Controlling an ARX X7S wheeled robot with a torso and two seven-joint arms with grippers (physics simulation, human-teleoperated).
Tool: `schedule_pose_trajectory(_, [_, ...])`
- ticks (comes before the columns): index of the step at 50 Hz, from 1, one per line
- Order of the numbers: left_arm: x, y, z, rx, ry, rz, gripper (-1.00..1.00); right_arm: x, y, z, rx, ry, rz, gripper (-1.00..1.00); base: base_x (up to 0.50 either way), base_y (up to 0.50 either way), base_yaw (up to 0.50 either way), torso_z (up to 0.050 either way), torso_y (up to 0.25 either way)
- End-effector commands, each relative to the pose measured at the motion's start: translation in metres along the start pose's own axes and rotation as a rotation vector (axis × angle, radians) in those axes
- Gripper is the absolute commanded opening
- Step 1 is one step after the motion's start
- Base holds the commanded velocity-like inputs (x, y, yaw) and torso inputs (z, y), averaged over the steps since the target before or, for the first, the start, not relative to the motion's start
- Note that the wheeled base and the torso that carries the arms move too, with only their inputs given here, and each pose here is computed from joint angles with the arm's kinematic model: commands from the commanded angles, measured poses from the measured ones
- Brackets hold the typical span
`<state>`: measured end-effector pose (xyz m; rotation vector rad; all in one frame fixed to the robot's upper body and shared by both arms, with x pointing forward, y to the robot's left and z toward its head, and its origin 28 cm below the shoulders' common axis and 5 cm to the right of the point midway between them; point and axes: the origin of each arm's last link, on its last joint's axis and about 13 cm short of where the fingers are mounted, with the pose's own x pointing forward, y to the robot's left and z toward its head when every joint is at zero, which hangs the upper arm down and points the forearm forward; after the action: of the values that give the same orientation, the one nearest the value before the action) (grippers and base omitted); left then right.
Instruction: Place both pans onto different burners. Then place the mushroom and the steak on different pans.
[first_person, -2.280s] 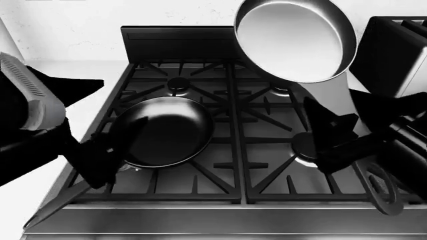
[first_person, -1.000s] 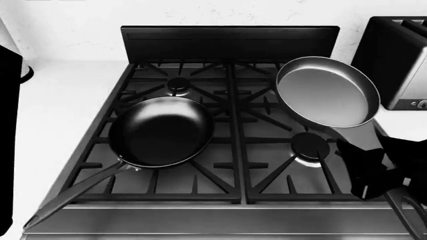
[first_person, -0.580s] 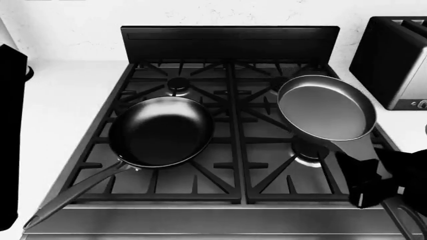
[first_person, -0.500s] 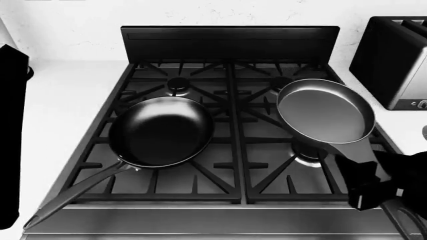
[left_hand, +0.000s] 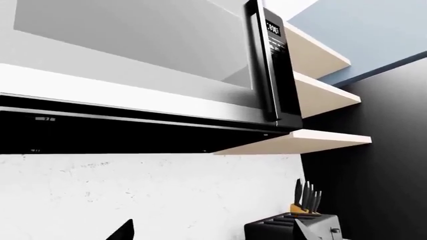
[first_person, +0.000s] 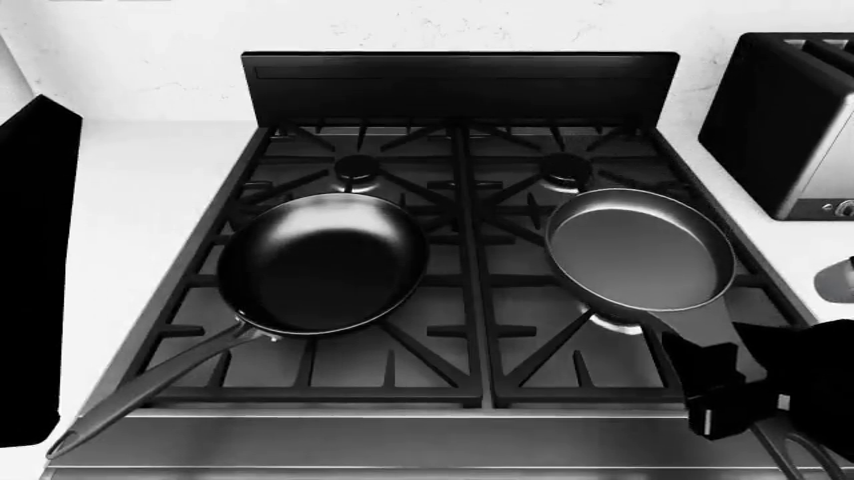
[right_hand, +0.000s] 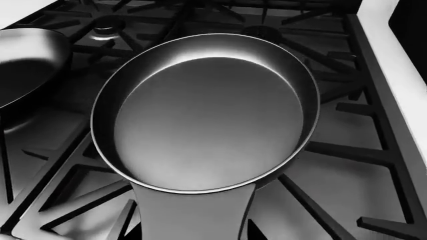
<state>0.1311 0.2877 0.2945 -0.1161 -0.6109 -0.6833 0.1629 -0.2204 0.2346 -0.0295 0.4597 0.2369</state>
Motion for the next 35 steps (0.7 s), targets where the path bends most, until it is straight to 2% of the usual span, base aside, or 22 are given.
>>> schedule_pose_trajectory(1, [0.0004, 0.0003, -0.001, 0.004, 0.004, 0.002, 1.0, 0.0009, -0.0033, 0.0036, -0.014, -0.026, -0.025, -1.0, 0.0, 0.0, 0.0, 0.0, 0.0])
schedule_pose_trajectory(35, [0.0002, -0.0012, -0.0006, 0.011, 0.002, -0.002, 1.0, 0.0083, -0.0046, -0.0011, -0.014, 0.046, -0.027, -1.0, 0.0, 0.0, 0.0, 0.001, 0.001])
